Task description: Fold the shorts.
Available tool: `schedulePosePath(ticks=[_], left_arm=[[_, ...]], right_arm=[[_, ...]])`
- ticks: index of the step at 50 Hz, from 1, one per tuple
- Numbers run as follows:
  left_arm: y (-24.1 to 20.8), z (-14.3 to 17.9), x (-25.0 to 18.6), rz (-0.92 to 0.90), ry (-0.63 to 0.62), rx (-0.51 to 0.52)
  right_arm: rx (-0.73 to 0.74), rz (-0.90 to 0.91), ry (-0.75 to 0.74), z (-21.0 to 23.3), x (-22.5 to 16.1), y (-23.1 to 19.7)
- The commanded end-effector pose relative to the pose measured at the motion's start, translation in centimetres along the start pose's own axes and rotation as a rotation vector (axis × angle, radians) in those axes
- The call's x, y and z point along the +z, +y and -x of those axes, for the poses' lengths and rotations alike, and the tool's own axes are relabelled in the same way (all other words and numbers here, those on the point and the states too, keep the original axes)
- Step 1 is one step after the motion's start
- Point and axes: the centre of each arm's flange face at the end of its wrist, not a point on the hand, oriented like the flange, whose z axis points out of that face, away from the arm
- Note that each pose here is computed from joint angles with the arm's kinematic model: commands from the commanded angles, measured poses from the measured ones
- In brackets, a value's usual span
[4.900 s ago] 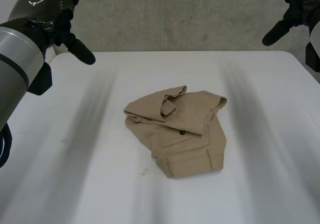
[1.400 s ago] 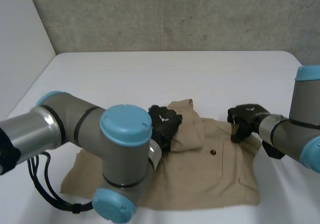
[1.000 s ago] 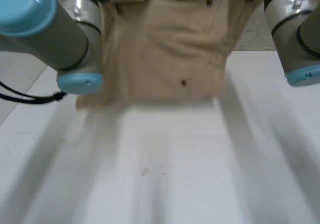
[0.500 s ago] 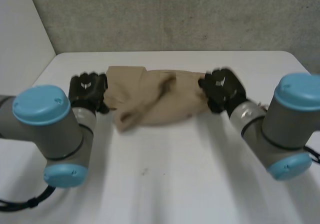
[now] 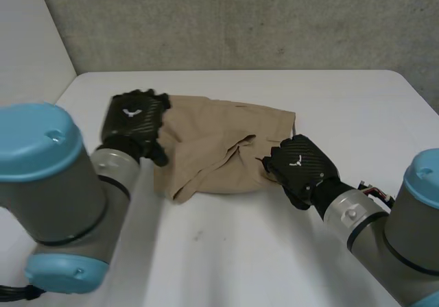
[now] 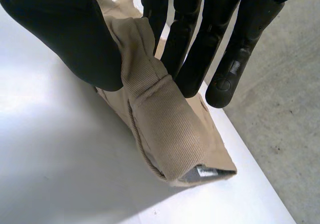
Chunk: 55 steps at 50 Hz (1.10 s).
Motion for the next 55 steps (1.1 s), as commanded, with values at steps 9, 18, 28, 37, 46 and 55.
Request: schedulePosePath(ticks=[9, 18, 28, 37, 46, 55], left_arm=[[1.8, -7.2, 4.3, -0.044, 0.241, 0.008], [3.3, -9.3, 7.3, -0.051, 0.31, 0.009], [5.7, -10.5, 8.7, 0.024, 0.332, 0.026], [6.7, -11.0, 9.5, 0.032, 0.335, 0.031], [8.4, -11.4, 11.2, 0.038, 0.321, 0.038], [8.9, -11.4, 12.9, 0.008, 0.288, 0.073]], right_arm=[[-0.01, -0.043, -0.021, 1.0, -3.0, -1.4], [-0.013, -0.049, -0.024, 1.2, -3.3, -1.3], [-0.013, -0.05, -0.04, 1.8, -3.4, -1.4], [-0.018, -0.058, -0.036, 1.7, -3.2, -1.4], [-0.016, -0.058, -0.036, 1.8, -3.3, -1.4], [-0.017, -0.06, -0.034, 1.7, -3.2, -1.5]])
